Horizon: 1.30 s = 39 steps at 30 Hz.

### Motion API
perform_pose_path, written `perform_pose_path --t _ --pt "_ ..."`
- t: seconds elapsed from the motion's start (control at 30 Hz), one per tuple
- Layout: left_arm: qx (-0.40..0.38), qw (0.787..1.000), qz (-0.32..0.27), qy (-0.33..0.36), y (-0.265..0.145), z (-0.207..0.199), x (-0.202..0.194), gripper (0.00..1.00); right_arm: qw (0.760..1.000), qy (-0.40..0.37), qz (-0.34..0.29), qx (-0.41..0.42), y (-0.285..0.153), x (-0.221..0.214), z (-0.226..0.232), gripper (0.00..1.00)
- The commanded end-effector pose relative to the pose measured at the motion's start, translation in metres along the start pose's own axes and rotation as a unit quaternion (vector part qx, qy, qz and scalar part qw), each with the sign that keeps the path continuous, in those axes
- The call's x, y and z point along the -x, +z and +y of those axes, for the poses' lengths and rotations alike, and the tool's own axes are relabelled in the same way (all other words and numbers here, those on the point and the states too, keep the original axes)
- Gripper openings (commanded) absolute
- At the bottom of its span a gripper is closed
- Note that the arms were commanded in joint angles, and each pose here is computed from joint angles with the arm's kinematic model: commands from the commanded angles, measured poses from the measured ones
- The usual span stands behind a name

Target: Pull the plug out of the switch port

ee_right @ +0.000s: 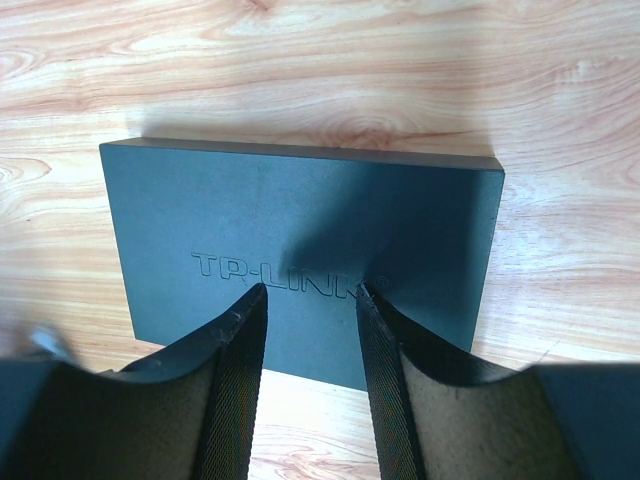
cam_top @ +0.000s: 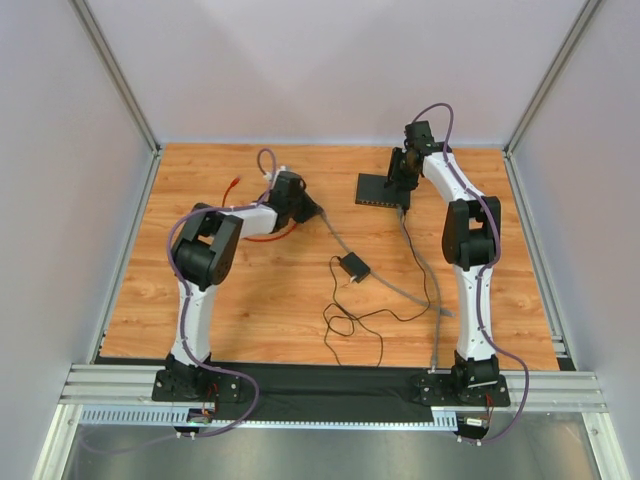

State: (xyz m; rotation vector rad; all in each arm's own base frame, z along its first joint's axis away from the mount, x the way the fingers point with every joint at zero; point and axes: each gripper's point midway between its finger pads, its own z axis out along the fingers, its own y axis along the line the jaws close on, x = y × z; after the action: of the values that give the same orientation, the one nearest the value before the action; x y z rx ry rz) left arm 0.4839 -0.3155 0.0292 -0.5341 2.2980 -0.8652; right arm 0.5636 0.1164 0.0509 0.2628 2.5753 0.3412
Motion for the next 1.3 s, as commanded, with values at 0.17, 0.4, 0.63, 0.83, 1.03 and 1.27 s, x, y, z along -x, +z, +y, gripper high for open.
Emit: perform_pose_path --t 0.17,0.4,0.63,0.83,1.03,1.27 --pt "0.096 0.990 -0.105 0.023 -0.042 0.069 0.101 0.00 0.995 0.009 0.083 -0.058 0.028 -0.052 -0.039 0.44" --pt "0.094 0.981 -0.129 0.109 -0.068 0.050 0.141 0.00 0.995 0.009 0.082 -0.057 0.028 -0.051 -0.038 0.44" --pt "0.136 0.969 -0.166 0.122 -0.109 0.065 0.178 0.00 0.995 0.010 0.084 -0.056 0.028 -0.053 -0.037 0.44" --pt "0.181 0.961 -0.173 0.120 -0.139 0.096 0.207 0.00 0.995 0.010 0.083 -0.055 0.028 -0.053 -0.037 0.44" --pt "0.269 0.941 -0.192 0.069 -0.178 0.155 0.226 0.00 0.995 0.010 0.081 -0.057 0.028 -0.052 -0.037 0.44" --pt "0.315 0.920 -0.227 0.051 -0.196 0.179 0.235 0.00 0.995 0.010 0.082 -0.059 0.028 -0.052 -0.038 0.44"
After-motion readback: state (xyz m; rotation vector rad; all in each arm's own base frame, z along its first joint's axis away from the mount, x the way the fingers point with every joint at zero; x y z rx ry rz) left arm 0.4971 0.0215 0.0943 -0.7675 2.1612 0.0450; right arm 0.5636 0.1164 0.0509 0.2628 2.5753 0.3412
